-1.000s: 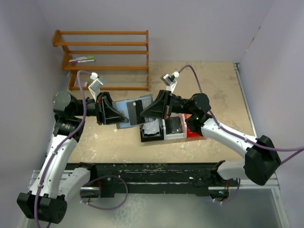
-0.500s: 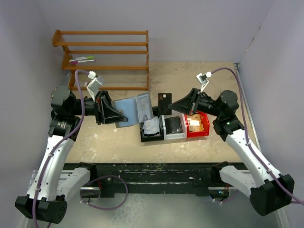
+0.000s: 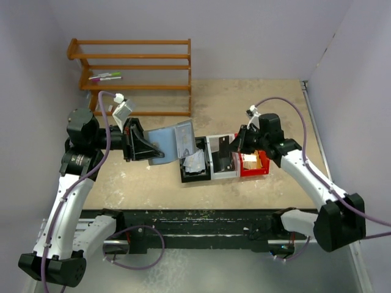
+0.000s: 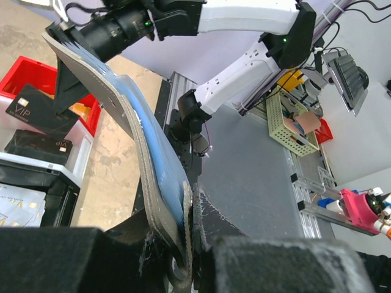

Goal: Take the credit cards out of the card holder

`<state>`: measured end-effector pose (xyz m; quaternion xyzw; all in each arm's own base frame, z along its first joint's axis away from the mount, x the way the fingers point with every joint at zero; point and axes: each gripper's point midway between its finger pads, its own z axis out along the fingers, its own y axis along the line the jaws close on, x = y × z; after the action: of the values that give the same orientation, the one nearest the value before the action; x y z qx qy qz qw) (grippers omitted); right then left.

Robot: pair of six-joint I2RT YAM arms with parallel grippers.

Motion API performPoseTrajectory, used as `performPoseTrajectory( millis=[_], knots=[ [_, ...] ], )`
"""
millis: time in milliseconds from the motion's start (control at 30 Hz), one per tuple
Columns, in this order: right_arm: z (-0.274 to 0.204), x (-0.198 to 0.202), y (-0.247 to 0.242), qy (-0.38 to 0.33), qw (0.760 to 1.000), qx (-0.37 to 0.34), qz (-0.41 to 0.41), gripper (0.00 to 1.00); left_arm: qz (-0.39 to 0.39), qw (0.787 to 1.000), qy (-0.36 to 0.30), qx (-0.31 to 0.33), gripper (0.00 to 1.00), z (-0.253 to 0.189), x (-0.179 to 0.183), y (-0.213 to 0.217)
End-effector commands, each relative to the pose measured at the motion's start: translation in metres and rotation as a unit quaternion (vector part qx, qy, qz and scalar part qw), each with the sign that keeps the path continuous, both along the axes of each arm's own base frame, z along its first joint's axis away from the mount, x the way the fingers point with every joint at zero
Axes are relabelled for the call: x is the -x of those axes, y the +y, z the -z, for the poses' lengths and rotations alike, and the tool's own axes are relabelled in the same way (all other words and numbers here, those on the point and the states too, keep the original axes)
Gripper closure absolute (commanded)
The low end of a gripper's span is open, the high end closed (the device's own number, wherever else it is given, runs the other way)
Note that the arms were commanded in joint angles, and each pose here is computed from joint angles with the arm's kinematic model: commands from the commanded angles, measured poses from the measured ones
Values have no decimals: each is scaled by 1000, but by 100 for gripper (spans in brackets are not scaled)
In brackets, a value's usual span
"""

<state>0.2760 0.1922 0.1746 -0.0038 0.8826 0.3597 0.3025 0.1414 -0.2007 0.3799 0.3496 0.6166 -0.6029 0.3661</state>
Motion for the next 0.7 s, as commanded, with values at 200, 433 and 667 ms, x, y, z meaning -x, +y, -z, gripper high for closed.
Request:
performPoseTrajectory(
  millis=[200,433,667],
  knots=[
    [59,-19,8,19,997,76,6,100,20,997,-68,13,100,-25,16,2],
    [67,-26,-4,18,991,125,48,57,25,997,-68,16,100,-28,18,2],
    [-56,-17,17,-100,994,10,32,23,25,997,-67,21,100,-32,17,1]
  ],
)
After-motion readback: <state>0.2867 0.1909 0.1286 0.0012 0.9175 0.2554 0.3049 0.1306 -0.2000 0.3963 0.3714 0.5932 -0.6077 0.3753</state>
